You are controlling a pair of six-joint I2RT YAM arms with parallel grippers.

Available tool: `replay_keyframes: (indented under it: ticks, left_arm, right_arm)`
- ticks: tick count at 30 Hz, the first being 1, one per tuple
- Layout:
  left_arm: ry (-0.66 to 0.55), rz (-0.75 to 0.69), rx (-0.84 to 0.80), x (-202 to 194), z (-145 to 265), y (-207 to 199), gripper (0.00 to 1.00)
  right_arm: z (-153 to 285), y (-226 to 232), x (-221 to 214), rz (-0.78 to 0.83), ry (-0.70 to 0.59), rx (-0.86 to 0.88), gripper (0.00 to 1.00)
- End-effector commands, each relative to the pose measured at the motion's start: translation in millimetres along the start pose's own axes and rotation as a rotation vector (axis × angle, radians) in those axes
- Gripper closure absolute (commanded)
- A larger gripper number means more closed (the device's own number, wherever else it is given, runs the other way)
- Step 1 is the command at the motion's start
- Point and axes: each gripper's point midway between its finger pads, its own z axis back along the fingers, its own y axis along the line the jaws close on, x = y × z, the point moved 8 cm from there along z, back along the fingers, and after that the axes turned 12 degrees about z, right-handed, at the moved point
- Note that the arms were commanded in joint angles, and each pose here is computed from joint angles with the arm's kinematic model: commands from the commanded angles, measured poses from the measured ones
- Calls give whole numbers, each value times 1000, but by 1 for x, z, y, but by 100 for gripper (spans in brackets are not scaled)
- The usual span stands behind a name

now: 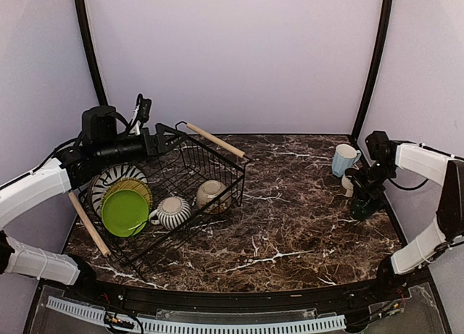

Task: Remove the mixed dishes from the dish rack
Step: Place the cup at the corner of the board.

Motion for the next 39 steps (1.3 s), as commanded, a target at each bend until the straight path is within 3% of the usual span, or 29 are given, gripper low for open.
replay_keyframes:
  ticks: [1, 12, 16, 23, 32, 39]
  left_arm:
    - [12, -3, 45, -7, 8, 6, 1]
    - [19, 14, 47, -9, 9, 8, 1]
    - [26, 25, 42, -10, 6, 9, 1]
    - [62, 41, 74, -14, 0, 17, 1]
    - [215, 82, 169, -36, -16, 43, 3]
    - [328, -21, 390, -59, -13, 57, 4]
  right_arm:
    - [-14, 9, 10, -30, -4, 49, 100]
    - [-33, -8, 21, -122, -28, -24, 100]
    - [-34, -5, 23, -108, -27, -7, 94]
    - [-20, -1, 23, -90, -46, 37, 73]
    - [19, 2, 21, -22, -123, 116, 40]
    - [52, -4, 17, 132, -271, 148, 18]
